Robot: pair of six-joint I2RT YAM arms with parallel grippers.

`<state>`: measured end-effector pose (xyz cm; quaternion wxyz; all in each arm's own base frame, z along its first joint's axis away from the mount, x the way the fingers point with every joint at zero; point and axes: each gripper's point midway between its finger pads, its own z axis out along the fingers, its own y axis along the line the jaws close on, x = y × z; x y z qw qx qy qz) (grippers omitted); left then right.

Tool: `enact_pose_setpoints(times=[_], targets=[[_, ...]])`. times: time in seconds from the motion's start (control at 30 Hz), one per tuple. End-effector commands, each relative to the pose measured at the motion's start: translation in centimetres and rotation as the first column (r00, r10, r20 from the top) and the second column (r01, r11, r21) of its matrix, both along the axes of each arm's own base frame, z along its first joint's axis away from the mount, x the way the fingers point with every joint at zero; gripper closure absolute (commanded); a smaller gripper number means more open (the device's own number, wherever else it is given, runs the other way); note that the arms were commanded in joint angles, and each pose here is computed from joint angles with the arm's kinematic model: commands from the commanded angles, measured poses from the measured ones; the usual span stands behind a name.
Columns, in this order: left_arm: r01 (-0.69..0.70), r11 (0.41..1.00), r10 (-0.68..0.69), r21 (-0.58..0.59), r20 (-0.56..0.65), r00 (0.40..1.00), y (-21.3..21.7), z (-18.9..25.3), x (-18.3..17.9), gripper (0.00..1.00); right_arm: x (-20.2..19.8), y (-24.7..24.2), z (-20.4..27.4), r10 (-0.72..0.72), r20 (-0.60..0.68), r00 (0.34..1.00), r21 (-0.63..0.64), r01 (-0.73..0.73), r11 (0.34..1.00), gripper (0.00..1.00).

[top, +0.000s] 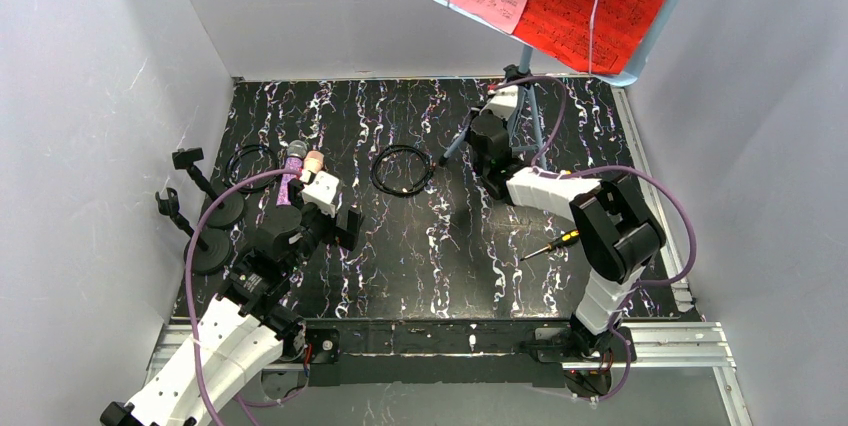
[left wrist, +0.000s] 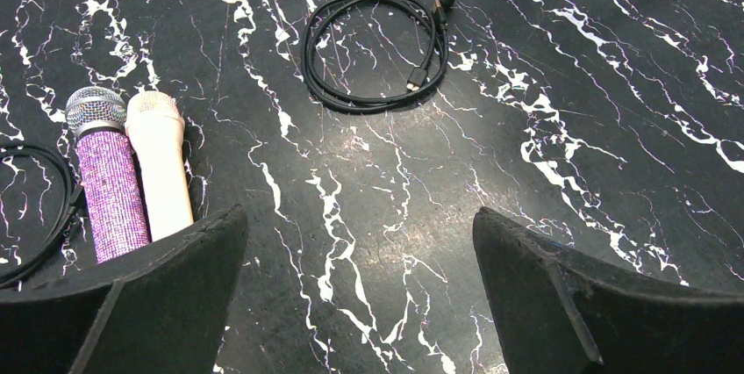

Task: Pack up the instrument practice props

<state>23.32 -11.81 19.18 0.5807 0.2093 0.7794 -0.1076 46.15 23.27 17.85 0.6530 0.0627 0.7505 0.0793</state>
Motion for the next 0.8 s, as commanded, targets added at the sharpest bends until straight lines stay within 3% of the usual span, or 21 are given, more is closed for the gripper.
enact_pose_setpoints(times=[0.0,0.37,0.6,0.77], targets=[[0.001,1.0,-0.001,0.007,0.017,1.0,0.0,0.0,0.1,0.02,-2.4,3.3,0.1,0.216,-0.021,0.976,-0.05,-0.217,0.975,0.95],[-0.001,1.0,0.001,0.007,0.014,1.0,0.0,0.0,0.0,0.02,-6.3,4.2,-1.6,0.377,-0.091,0.922,-0.048,-0.383,0.923,0.93],[0.004,1.0,-0.004,0.004,0.002,1.0,-0.1,0.0,-0.1,0.02,-7.2,3.8,-1.0,0.399,-0.106,0.911,-0.076,-0.407,0.91,0.83],[0.01,1.0,-0.011,-0.019,-0.032,0.999,-0.4,0.4,-0.5,0.02,-7.6,3.5,-1.0,0.403,-0.126,0.906,-0.096,-0.416,0.904,0.7]])
